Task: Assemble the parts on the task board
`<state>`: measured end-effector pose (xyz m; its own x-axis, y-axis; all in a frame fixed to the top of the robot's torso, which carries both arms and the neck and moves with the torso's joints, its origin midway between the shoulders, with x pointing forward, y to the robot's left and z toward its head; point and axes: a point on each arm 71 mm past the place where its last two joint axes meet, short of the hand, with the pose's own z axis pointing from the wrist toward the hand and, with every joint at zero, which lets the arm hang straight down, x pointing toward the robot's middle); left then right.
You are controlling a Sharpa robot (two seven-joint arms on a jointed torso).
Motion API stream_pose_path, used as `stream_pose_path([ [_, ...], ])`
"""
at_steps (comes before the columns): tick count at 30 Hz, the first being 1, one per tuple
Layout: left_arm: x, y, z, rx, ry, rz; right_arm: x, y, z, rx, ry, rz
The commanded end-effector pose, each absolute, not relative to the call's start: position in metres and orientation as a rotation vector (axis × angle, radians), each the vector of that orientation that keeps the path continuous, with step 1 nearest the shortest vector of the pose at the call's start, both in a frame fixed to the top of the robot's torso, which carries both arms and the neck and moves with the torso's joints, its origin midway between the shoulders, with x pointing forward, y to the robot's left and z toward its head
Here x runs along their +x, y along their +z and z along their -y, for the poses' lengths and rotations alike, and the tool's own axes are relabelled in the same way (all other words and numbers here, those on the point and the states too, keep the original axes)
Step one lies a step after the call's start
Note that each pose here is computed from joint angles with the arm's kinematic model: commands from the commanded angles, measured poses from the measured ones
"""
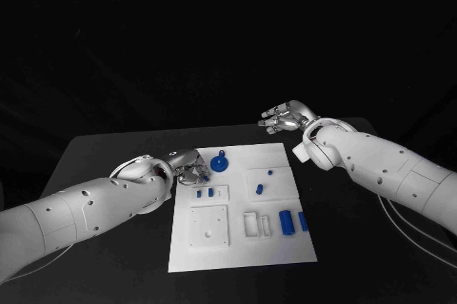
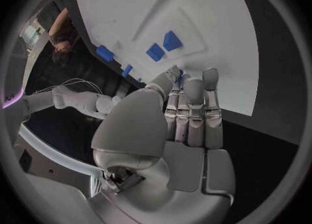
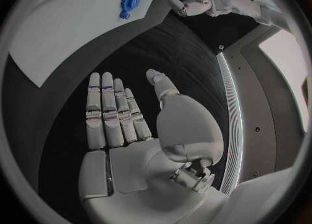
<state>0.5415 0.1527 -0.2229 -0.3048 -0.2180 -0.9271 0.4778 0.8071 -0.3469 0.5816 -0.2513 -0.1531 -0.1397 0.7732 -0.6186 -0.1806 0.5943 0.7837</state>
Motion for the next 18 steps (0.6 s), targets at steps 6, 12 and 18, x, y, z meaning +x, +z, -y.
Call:
stream_pose_path([
  [6,0.5415,-0.2245,-0.1505,0.210,-0.703,-1.769,0.5813,-0.1528,0.2500,0.520,0.907,-1.497],
  [12,0.5428,-0.2255,-0.1500,0.209,-0.697,-1.773,0.5813,-0.1528,0.2503,0.520,0.906,-1.497],
  [18,0.5426,-0.2273,-0.1485,0.214,-0.696,-1.778,0.5813,-0.1528,0.2504,0.520,0.906,-1.497],
])
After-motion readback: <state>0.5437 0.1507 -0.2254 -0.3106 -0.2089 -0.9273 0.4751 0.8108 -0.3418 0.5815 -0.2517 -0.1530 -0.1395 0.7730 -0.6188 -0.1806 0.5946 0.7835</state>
